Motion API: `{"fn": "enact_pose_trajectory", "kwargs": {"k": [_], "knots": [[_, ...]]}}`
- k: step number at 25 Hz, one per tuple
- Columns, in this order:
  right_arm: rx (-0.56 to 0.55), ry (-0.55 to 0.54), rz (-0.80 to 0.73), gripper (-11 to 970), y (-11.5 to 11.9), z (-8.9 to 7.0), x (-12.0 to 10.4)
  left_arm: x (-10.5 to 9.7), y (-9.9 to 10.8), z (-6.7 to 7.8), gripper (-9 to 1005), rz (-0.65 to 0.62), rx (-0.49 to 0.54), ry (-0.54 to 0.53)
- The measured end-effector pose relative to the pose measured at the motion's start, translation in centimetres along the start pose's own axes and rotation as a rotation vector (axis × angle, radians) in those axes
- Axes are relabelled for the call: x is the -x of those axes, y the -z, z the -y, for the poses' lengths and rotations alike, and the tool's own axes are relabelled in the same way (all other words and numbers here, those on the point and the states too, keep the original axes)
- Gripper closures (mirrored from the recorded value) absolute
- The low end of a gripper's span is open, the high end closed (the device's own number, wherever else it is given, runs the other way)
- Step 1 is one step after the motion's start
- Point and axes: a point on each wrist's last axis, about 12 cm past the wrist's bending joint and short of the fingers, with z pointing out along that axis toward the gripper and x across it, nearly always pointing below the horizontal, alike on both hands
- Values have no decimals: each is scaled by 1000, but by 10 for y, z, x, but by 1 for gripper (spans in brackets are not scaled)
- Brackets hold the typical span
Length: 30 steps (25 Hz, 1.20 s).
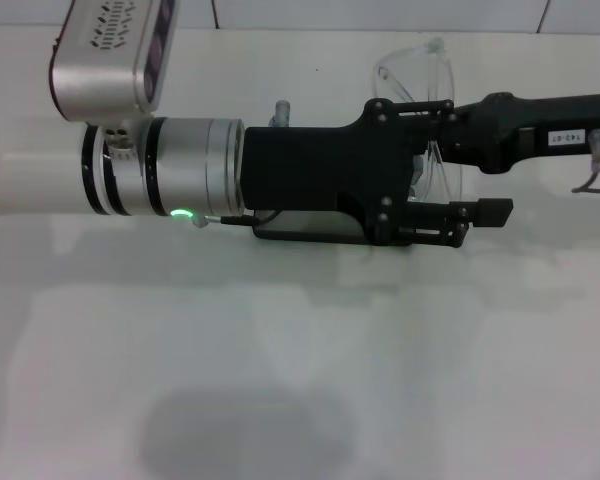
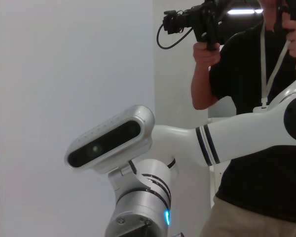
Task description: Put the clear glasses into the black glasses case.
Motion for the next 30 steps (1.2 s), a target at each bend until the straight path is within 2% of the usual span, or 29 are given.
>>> {"fn": "enact_pose_trajectory", "kwargs": {"k": [9, 23, 27, 30], "knots": [[16, 7, -17, 823, 10, -1, -1, 0, -1, 0, 257, -5, -3, -3], [30, 42, -52, 814, 11, -5, -10, 0, -1, 0, 257, 2, 0, 1], [-34, 57, -47, 812, 21, 2, -14, -1, 2, 1, 257, 12, 7, 8], [-84, 102, -55, 810, 32, 6, -14, 1, 15, 2, 257, 49, 50, 12]]}}
